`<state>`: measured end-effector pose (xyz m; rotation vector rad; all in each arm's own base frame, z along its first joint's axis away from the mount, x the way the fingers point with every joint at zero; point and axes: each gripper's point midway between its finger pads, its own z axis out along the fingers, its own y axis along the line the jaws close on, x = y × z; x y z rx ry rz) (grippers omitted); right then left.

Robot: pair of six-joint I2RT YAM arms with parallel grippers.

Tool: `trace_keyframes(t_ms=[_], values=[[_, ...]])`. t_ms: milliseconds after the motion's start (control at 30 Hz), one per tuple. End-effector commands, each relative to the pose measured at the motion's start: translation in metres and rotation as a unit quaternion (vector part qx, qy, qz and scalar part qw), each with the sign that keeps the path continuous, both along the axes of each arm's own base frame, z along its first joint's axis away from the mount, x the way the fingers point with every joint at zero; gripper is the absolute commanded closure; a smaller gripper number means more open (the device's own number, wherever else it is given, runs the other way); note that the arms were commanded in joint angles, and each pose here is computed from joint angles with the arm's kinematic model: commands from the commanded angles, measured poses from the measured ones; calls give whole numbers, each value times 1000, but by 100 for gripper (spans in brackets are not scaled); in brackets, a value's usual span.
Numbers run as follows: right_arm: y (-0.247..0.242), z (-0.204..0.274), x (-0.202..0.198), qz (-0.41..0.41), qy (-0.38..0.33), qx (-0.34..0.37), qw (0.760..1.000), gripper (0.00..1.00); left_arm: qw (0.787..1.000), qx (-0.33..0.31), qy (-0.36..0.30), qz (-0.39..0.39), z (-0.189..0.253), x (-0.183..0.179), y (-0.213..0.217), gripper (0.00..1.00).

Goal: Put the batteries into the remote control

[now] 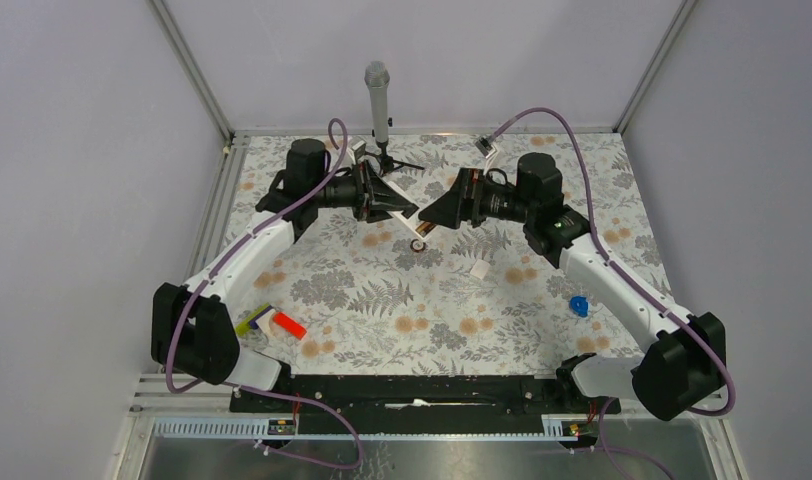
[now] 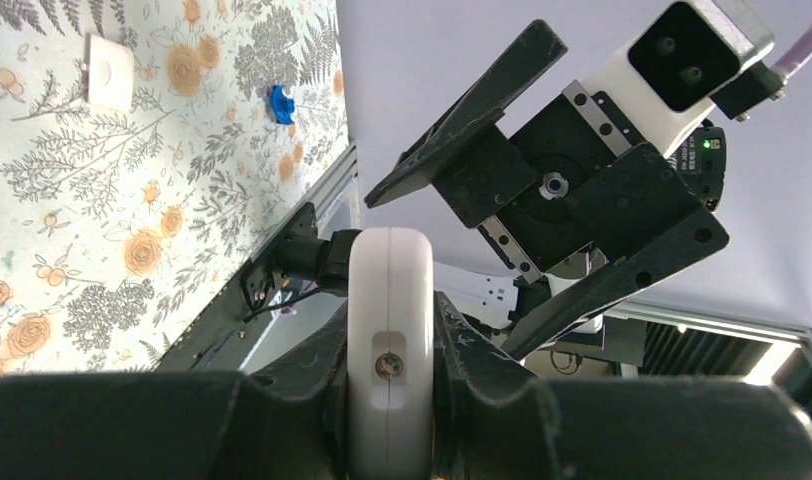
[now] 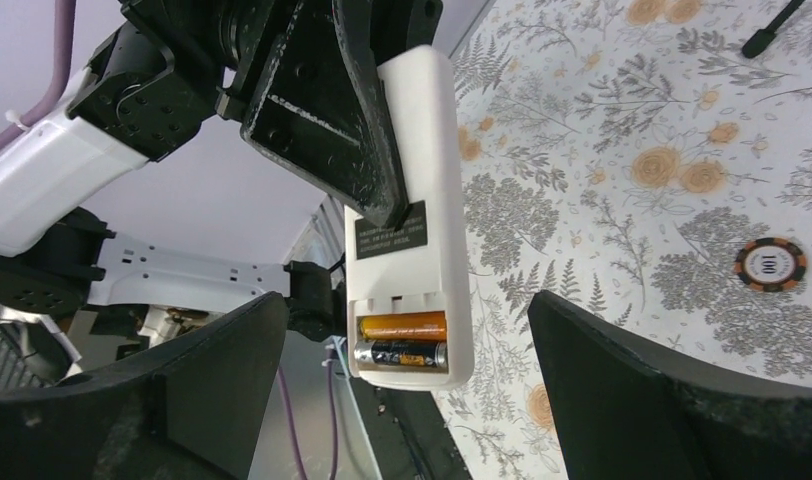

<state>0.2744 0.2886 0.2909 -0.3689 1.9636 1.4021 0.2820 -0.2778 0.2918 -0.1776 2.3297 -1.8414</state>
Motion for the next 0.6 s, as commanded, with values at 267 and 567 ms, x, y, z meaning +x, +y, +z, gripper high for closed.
trace_keyframes(t_ms=[267, 567], values=[[9, 7, -26, 92, 1, 40, 995, 17, 991, -30, -126, 14, 55, 2, 6, 100], [13, -3, -23, 99, 19, 43, 994, 48, 992, -33, -125, 14, 55, 1, 6, 100]])
